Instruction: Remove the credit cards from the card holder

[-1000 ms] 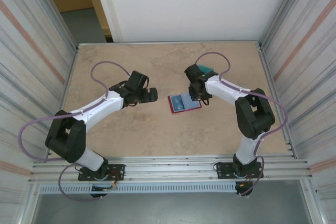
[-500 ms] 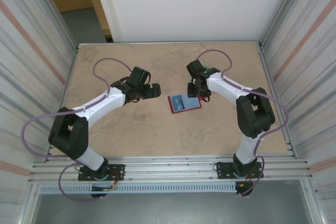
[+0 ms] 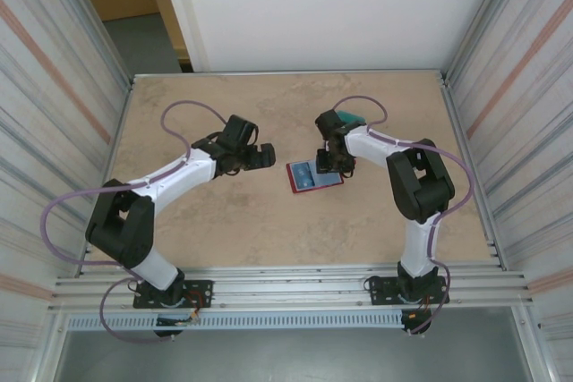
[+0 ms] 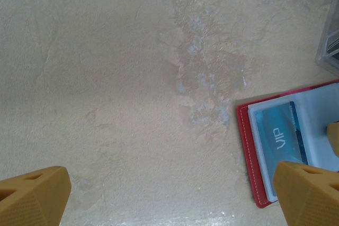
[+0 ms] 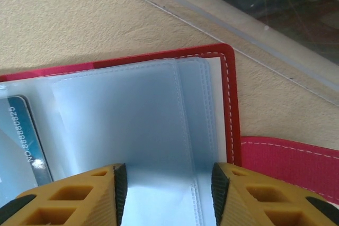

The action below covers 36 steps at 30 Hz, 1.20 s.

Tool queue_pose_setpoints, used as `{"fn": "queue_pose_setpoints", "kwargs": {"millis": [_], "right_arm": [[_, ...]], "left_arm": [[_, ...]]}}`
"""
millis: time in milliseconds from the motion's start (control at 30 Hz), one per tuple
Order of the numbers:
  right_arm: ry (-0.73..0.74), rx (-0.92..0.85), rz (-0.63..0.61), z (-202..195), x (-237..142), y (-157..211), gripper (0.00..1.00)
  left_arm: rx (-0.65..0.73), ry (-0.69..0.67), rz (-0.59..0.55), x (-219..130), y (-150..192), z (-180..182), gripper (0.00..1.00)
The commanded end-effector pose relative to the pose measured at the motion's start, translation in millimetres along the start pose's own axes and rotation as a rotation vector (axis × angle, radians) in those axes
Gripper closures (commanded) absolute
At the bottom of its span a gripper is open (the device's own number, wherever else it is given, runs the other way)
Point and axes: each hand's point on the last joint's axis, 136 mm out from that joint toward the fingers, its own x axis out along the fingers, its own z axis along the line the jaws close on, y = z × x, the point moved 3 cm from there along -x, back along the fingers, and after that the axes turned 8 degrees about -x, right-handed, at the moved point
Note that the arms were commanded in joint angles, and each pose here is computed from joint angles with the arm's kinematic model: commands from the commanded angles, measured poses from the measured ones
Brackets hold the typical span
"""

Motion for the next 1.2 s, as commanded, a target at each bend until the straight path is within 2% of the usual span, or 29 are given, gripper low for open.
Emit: {"fn": "queue_pose_setpoints", "kwargs": {"millis": [0,300,533,867,1167], "right_arm": [[-0.033,0.008,0.073,4,18,24,0.55],[-0.082,-0.058,0.116,34,20,53,0.57],[-0.09,-0.096,0.102,62,13,63,0.57],[0.005,-0.088,-0.007,48,-18,45,0.56],[0.032,-0.065,-0.118,44,-59,36,0.54]], "left_arm": [[-0.018,-0.005,-0.014,-2,-1,4,0.01],[-0.041,-0.018,-0.021,-8,-7,5,0.01],[-0.055,-0.024,-0.061,-18,-14,12,0.01],[-0.015,-0.022,-0.098,-25,-17,17,0.01],[0.089,-0.058,-0.065,-15,-5,18,0.01]]}}
